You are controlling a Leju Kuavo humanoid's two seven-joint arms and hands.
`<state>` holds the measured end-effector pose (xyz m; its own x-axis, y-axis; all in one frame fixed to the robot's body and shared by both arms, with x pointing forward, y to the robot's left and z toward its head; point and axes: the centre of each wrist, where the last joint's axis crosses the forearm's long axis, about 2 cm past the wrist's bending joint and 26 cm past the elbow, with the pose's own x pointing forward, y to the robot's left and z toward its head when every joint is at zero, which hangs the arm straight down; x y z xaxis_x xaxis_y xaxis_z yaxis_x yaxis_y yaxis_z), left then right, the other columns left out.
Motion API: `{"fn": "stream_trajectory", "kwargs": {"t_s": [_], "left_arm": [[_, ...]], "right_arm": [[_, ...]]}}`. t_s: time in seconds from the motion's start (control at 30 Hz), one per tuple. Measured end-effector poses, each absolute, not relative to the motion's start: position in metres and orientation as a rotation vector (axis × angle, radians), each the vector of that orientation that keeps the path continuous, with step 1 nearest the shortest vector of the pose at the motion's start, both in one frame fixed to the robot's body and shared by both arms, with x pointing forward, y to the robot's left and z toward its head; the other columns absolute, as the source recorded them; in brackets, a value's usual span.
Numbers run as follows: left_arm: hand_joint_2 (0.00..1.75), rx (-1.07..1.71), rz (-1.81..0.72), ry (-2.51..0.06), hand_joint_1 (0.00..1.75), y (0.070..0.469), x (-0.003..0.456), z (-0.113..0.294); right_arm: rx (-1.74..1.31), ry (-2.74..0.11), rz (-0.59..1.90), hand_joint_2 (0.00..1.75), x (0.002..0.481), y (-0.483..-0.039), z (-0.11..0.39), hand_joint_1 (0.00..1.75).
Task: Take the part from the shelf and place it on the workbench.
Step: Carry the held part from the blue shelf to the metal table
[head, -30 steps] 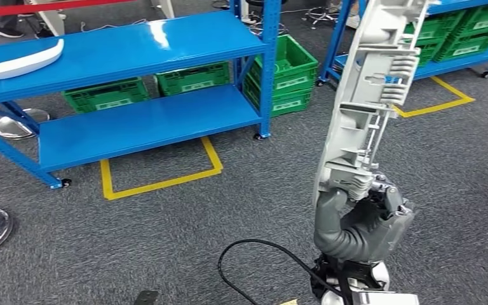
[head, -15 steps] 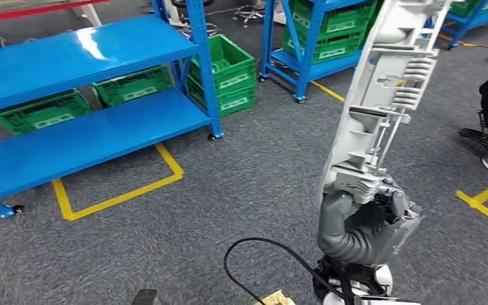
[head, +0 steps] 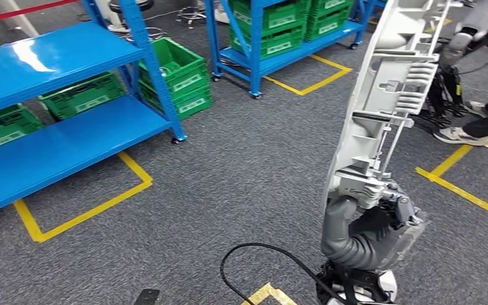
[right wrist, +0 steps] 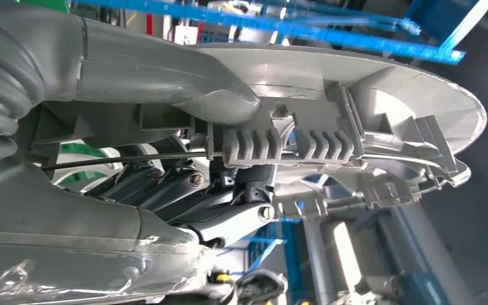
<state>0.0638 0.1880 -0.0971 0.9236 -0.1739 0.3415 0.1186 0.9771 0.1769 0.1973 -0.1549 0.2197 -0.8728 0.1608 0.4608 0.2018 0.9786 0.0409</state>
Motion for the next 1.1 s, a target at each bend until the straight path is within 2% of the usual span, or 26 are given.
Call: {"fn": "stream_trajectory", "kwargs": {"t_s": [1.1], "left_arm": [[1.75,0.157,-0.168,-0.374,0.0,0.1909,0.065,-0.0975]], "right_arm": [[-0.265,-2.649,-0.131,1.75,0.1936,-0.1548,0.2195,1.75]]}}
